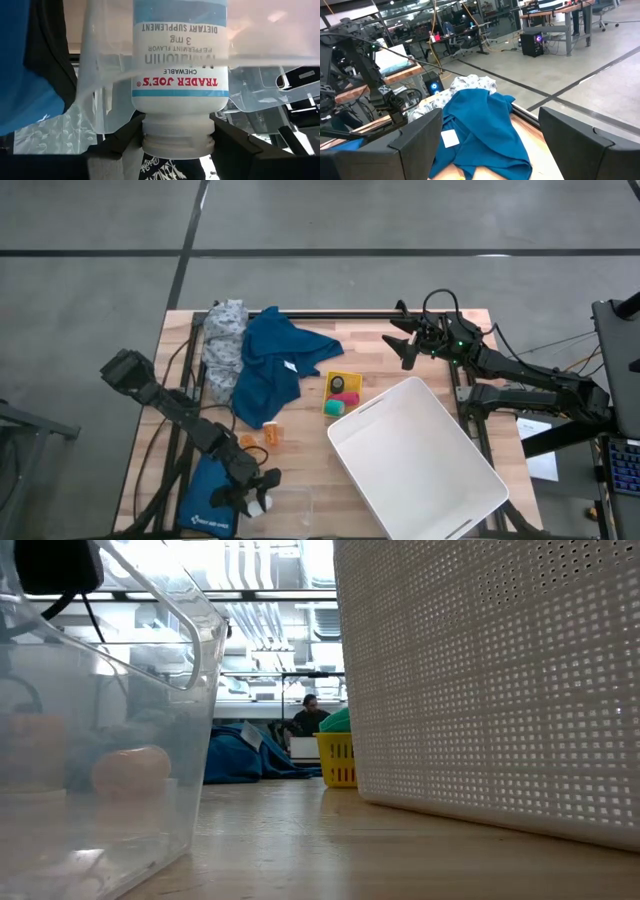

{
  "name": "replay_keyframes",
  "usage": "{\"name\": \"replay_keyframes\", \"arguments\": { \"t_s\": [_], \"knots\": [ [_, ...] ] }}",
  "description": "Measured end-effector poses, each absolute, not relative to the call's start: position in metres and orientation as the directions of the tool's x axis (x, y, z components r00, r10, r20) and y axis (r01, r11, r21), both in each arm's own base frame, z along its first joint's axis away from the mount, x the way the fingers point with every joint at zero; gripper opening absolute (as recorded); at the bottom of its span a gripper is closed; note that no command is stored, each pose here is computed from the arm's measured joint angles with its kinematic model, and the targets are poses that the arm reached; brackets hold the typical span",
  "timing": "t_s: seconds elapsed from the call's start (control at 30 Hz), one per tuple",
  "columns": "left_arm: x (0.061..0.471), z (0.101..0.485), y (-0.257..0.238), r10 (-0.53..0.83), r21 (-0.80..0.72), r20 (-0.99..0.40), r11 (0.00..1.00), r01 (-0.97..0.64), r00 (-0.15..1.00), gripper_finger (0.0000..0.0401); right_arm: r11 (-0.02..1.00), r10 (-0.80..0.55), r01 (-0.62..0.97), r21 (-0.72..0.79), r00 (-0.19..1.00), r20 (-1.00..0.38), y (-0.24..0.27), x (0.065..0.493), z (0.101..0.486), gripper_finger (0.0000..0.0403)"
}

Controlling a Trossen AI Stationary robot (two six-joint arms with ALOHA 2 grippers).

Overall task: Pick & place medical supplies in basket/bin
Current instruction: Put the white pill bottle into the transparent bin

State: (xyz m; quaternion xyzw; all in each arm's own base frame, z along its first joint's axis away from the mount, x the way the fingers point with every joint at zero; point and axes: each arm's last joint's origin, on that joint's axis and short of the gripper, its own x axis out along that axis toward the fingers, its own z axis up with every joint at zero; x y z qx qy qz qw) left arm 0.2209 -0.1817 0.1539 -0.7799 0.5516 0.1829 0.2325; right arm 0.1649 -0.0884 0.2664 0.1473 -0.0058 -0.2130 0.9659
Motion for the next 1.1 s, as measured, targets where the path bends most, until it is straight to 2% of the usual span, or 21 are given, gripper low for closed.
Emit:
{"name": "replay_keyframes", "arguments": {
  "t_s": [0.57,1.1],
  "knots": [
    [0.2205,0.1519,-0.1814,-0.770,-0.149,-0.554,-0.283,-0.948,0.317,0.0198,0.866,-0.413,0.410,0.287,0.909,-0.051,-0.0884,0.1649,0.2665,0.0325],
    [0.2208,0.1524,-0.1816,-0.772,-0.169,-0.549,-0.272,-0.947,0.320,0.0262,0.866,-0.413,0.410,0.287,0.909,-0.052,-0.0886,0.1650,0.2663,0.0325]
  ]
}}
